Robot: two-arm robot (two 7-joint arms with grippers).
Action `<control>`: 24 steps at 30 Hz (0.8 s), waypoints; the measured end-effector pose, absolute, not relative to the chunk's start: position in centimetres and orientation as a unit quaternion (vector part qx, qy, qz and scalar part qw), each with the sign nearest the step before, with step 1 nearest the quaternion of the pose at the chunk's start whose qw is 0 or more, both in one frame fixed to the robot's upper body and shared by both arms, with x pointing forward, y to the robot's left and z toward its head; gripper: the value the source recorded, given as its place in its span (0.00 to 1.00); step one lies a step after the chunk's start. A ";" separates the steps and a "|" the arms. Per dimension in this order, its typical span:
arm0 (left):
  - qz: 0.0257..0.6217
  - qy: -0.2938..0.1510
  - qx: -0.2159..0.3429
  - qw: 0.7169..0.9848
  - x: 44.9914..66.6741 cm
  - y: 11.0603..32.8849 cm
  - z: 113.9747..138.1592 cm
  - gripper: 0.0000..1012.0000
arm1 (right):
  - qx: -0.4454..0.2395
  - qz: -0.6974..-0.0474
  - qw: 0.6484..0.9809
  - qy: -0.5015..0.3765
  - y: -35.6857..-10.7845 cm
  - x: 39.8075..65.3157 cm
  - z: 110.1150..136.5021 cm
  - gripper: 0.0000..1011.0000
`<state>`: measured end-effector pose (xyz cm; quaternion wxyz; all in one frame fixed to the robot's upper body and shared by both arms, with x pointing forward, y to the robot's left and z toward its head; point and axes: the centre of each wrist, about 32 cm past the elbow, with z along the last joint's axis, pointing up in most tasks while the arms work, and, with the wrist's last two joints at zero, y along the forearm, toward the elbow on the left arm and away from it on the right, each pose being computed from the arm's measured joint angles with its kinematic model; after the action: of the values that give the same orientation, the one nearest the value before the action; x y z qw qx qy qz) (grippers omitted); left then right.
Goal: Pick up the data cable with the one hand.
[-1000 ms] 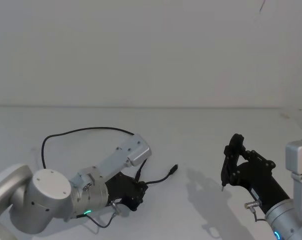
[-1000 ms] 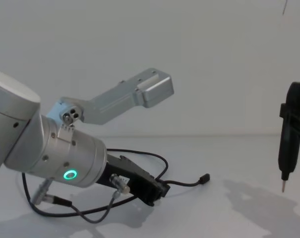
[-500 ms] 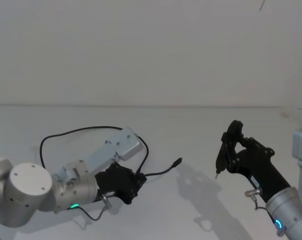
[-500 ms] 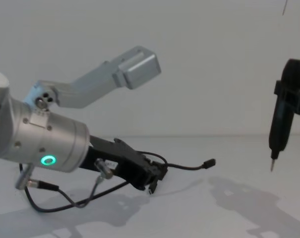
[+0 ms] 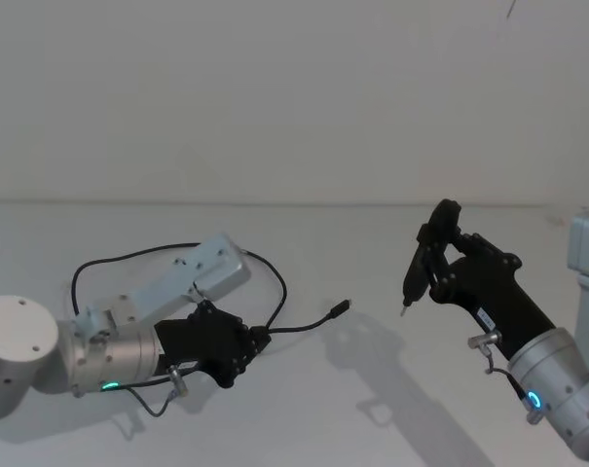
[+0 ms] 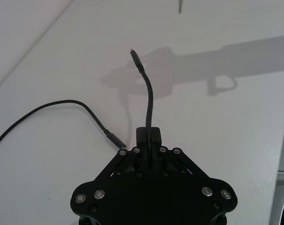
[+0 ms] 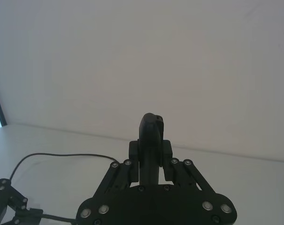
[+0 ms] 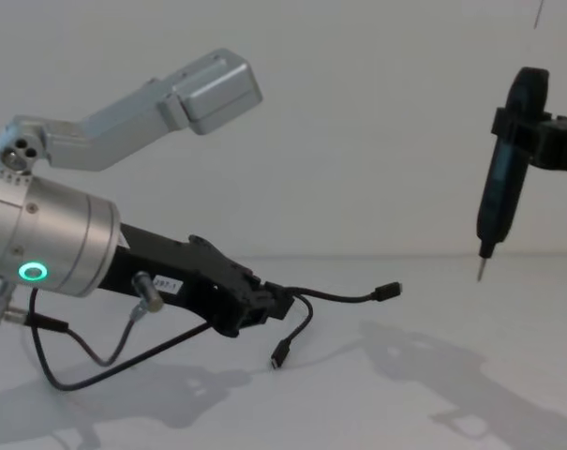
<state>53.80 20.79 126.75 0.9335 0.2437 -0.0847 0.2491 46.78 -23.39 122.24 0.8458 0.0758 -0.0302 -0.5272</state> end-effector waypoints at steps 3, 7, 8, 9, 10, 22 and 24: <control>0.244 -0.087 0.244 0.935 53.9 21.1 127.0 0.04 | 0.078 -0.524 0.848 -0.029 -23.3 47.1 122.4 0.28; 0.240 -0.088 0.245 0.935 53.9 21.4 127.2 0.04 | 0.080 -0.518 0.851 -0.026 -23.2 47.7 122.5 0.28; 0.239 -0.088 0.245 0.936 53.9 21.4 127.2 0.04 | 0.081 -0.516 0.852 -0.025 -23.1 47.9 122.5 0.28; 0.237 -0.089 0.245 0.936 53.9 21.5 127.3 0.04 | 0.082 -0.515 0.853 -0.024 -23.1 48.1 122.5 0.28; 0.236 -0.089 0.245 0.936 53.9 21.6 127.3 0.04 | 0.082 -0.515 0.853 -0.024 -23.1 48.1 122.5 0.28; 0.230 -0.092 0.246 0.937 54.0 22.0 127.6 0.04 | 0.084 -0.503 0.860 -0.014 -22.6 49.3 122.2 0.28; 0.230 -0.092 0.246 0.937 54.0 22.0 127.6 0.04 | 0.084 -0.500 0.862 -0.012 -22.5 49.5 122.1 0.28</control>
<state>53.98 22.03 127.60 0.9372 0.2457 -0.0918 0.2299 49.52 -22.51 122.11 0.8616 0.0842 -0.0123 -0.5005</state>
